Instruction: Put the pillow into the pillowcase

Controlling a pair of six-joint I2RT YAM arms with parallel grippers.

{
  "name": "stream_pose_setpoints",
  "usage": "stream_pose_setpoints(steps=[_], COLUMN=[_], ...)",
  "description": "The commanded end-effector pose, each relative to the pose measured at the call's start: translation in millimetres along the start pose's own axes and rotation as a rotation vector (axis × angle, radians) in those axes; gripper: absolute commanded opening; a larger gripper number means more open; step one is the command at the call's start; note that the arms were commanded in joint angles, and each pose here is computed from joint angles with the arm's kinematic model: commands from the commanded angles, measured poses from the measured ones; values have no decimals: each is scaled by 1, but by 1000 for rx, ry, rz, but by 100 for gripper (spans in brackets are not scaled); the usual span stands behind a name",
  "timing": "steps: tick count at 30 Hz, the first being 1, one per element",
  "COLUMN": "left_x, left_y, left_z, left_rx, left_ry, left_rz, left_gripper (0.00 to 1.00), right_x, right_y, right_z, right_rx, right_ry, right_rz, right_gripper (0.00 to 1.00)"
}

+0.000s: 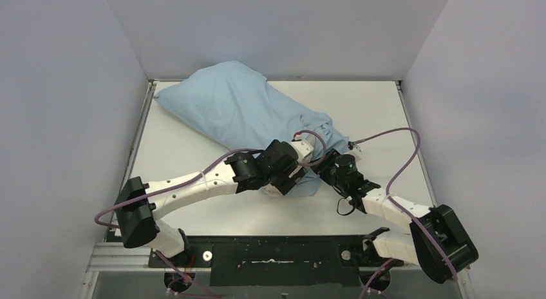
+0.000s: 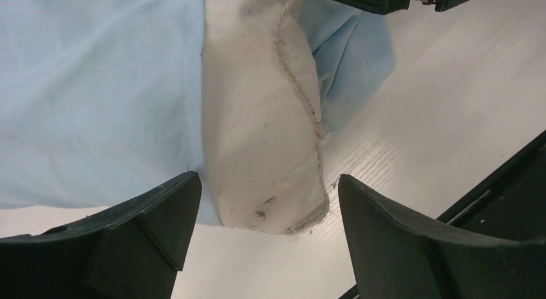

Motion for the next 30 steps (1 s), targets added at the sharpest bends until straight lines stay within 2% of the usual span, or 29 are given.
stream_pose_setpoints(steps=[1,4,6,9,10,12,13,19,23,25,28,30], left_x=[-7,2,3,-2,-7,-18,-24,-50,-63,-69,-78,-83], left_y=[-21,-37,-47,-56,-55,-49,-46,-25,-20,-18,-16,-16], left_z=[0,3,4,9,13,16,18,46,60,67,74,78], left_rx=[-73,-122,-137,-142,-148,-134,-122,-93,-71,-79,-78,-78], left_ry=[-28,-38,-57,-54,-37,1,26,233,298,309,327,340], left_rz=[-47,-20,-6,3,-8,-44,-65,-175,-214,-228,-246,-255], left_gripper=[78,79,68,27,17,3,0,0,0,0,0,0], right_x=[-23,-21,-20,-18,-19,-18,-17,-14,-12,-14,-24,-34], right_y=[-13,-20,-23,-27,-28,-31,-33,-44,-44,-37,-13,4], right_z=[21,25,28,28,30,31,29,25,25,19,0,0], right_rx=[-69,-97,-119,-125,-133,-145,-134,-119,-112,-59,124,142], right_ry=[-90,-94,-98,-100,-100,-102,-106,-132,-127,-99,-53,-43], right_rz=[-130,-131,-133,-137,-141,-142,-136,-137,-127,-131,-164,-210], right_gripper=[43,41,41,41,41,41,41,40,38,38,39,40])
Point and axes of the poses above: each gripper's point midway between its finger pads, its own y axis back along the fingers, its own z axis along the line the jaws close on, x = y × z, the point moved 2 cm from there along y, back along the fingers, and after that the axes turned 1 degree about y, right-handed, at the moved point
